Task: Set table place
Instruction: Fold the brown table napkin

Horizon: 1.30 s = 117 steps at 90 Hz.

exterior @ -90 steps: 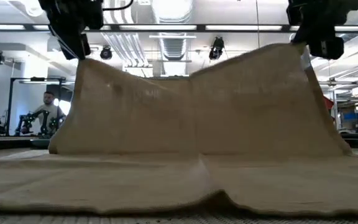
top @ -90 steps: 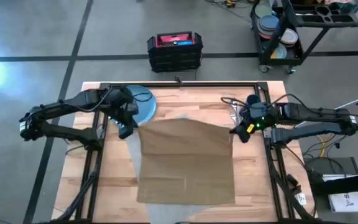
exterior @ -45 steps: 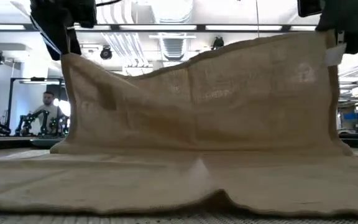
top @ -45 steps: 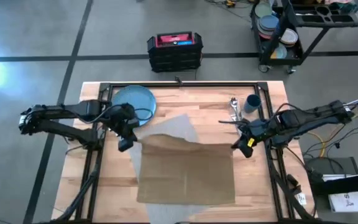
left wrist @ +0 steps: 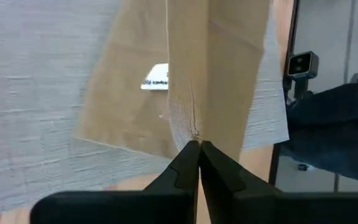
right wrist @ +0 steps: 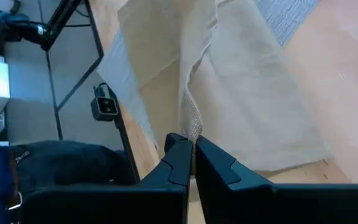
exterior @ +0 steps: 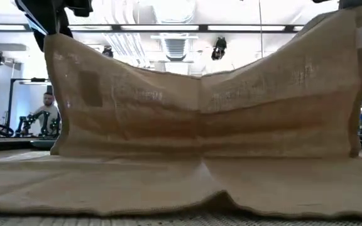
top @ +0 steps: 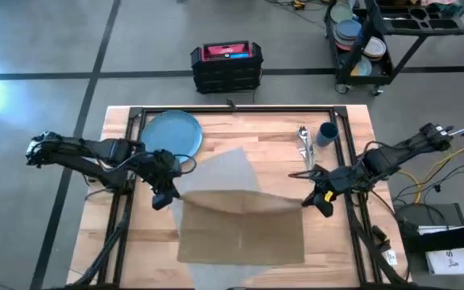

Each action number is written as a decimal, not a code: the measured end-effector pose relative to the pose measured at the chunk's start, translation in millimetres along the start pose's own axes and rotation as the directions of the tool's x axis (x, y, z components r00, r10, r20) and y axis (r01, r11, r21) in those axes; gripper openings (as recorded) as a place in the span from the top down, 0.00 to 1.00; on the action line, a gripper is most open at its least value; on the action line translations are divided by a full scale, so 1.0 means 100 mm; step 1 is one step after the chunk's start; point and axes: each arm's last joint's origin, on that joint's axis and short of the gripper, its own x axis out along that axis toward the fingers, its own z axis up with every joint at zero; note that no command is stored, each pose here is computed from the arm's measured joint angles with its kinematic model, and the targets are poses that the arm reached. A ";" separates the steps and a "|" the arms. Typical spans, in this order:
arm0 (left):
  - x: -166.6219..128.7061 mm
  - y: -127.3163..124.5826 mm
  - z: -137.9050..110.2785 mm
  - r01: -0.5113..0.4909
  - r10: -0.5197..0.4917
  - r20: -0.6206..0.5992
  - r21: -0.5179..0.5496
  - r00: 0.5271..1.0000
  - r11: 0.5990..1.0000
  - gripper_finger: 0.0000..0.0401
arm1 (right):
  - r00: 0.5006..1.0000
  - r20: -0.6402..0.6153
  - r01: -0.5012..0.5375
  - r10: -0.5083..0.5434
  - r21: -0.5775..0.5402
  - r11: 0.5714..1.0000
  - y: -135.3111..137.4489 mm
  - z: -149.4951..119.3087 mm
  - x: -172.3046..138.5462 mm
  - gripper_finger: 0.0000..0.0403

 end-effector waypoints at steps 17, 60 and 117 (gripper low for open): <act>0.10 -0.07 -0.01 0.008 -0.007 -0.034 0.010 0.999 1.000 1.00 | 0.999 -0.037 -0.016 0.015 -0.021 1.000 0.09 -0.05 0.14 1.00; 0.49 -0.28 -0.05 0.039 -0.027 -0.160 0.071 0.987 0.997 1.00 | 0.993 -0.114 -0.007 0.005 -0.018 1.000 0.19 -0.11 0.49 1.00; 0.63 -0.29 -0.03 0.006 0.013 -0.176 0.109 0.984 0.994 1.00 | 0.985 -0.160 0.057 -0.056 0.001 0.998 0.18 -0.16 0.68 1.00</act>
